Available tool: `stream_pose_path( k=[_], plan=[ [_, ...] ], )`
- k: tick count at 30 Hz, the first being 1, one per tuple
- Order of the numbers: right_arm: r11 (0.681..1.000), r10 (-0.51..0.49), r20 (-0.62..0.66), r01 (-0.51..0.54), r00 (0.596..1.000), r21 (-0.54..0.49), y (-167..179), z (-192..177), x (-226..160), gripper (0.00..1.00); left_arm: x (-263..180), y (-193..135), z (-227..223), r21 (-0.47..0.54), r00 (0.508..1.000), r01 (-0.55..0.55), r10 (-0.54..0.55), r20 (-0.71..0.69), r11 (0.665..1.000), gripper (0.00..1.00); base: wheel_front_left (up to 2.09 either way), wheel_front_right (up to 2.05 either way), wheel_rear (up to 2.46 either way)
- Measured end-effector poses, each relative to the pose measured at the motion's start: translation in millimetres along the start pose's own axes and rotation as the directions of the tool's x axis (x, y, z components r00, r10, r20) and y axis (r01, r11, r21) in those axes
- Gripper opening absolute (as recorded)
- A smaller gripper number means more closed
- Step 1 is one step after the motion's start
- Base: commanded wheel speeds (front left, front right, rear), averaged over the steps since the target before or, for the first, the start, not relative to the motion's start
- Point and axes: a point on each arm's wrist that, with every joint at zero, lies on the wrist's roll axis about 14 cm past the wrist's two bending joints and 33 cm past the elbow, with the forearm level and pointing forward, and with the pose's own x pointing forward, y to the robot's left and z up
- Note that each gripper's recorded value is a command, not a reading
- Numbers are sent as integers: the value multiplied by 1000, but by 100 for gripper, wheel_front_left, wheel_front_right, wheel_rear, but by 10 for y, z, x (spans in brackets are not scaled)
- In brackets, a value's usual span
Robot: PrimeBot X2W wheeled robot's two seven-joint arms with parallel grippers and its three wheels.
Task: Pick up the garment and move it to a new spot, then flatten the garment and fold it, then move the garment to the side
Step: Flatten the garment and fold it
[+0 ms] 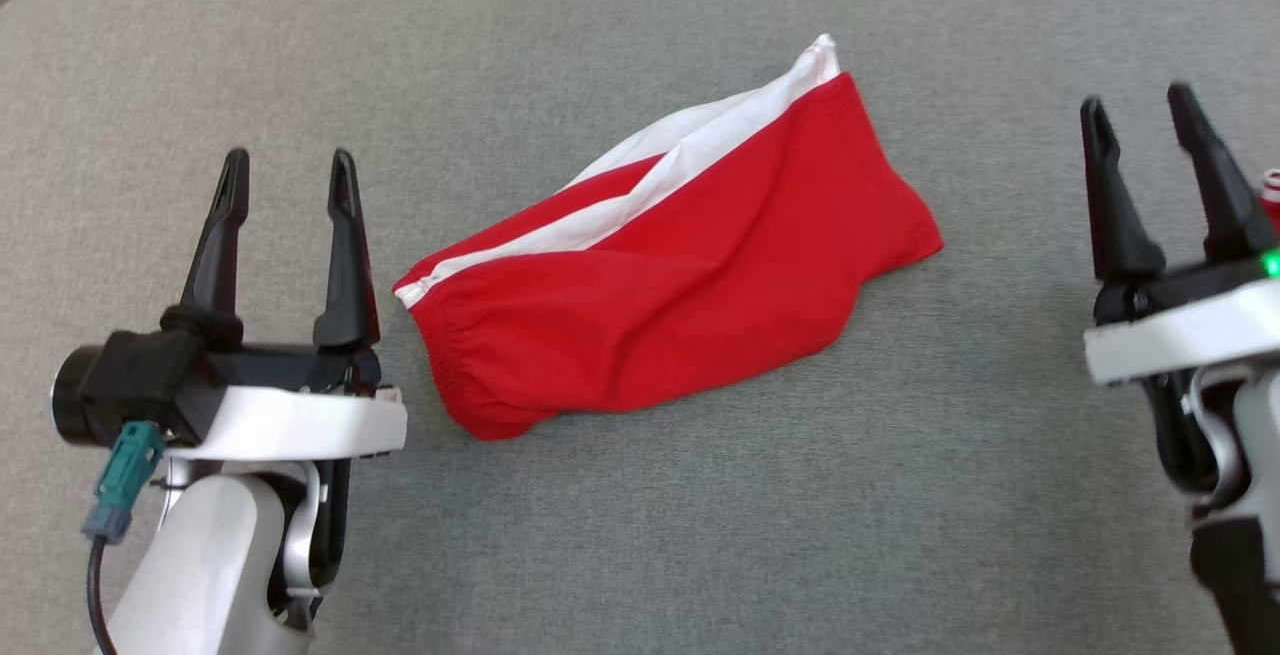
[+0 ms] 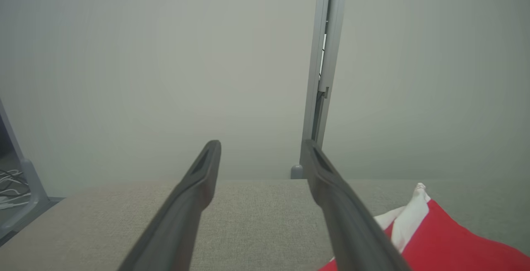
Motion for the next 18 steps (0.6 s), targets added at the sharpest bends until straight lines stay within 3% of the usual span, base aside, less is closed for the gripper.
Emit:
stream_pose_path(
  k=[10, 18],
  plan=[
    [996, -91, -25, 91, 996, -13, -23, -36, -635, 100, -255, 0, -119, 77, 999, 30, -26, -47, 997, 100, 0, 0, 0],
    [994, -110, -34, 110, 993, -13, -30, -37, -767, 100, -381, 35, -154, 89, 998, 25, -19, -65, 996, 100, 0, 0, 0]
  ],
)
